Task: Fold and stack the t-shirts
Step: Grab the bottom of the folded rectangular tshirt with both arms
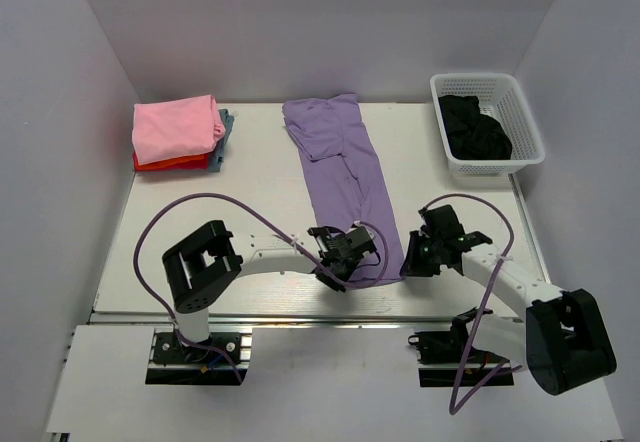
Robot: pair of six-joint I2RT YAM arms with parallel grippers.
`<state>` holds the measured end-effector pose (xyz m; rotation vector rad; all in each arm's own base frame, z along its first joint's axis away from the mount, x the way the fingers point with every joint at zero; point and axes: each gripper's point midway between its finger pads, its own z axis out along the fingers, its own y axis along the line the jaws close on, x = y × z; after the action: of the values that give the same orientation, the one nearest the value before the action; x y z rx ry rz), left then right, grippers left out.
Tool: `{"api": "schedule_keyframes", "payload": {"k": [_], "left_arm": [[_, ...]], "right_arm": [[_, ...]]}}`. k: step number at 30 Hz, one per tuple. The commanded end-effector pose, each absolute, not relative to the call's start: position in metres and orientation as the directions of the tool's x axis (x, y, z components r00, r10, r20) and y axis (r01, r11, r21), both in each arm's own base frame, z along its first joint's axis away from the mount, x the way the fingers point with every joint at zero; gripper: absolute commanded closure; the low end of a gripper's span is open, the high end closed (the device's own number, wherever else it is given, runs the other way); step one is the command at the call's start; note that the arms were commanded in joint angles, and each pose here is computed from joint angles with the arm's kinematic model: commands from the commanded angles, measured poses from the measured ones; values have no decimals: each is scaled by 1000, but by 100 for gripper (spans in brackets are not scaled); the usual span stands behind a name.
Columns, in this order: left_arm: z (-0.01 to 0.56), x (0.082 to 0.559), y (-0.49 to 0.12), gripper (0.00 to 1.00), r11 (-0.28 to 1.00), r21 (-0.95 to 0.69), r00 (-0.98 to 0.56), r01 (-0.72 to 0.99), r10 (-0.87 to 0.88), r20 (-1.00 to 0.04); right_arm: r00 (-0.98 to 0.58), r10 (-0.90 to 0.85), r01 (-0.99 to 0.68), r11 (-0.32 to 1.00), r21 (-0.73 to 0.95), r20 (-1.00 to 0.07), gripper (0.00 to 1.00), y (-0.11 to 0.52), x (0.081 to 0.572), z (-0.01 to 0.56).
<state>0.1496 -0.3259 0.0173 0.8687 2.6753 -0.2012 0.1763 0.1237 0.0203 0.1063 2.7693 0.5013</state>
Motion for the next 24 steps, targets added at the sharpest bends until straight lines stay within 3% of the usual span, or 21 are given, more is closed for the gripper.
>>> {"api": "schedule_keyframes", "payload": {"k": [1, 2, 7, 15, 24], "left_arm": [[27, 154, -327, 96, 810, -12, -758, 587, 544, -359], [27, 152, -325, 100, 818, -11, -769, 575, 536, -349], [40, 134, -291, 100, 835, 21, -802, 550, 535, -266], [48, 102, -278, 100, 821, -95, -819, 562, 538, -198], [69, 141, -300, 100, 841, -127, -810, 525, 449, -378]], "right_arm": [[-948, 95, -56, 890, 452, -305, 87, 144, 178, 24], [-950, 74, -79, 882, 464, -302, 100, 147, 176, 25], [-968, -28, -184, 756, 629, -249, 100, 172, 137, 49], [-977, -128, -211, 697, 686, -170, 100, 170, 82, 49], [-911, -62, -326, 713, 621, -407, 100, 186, 154, 79]]}}
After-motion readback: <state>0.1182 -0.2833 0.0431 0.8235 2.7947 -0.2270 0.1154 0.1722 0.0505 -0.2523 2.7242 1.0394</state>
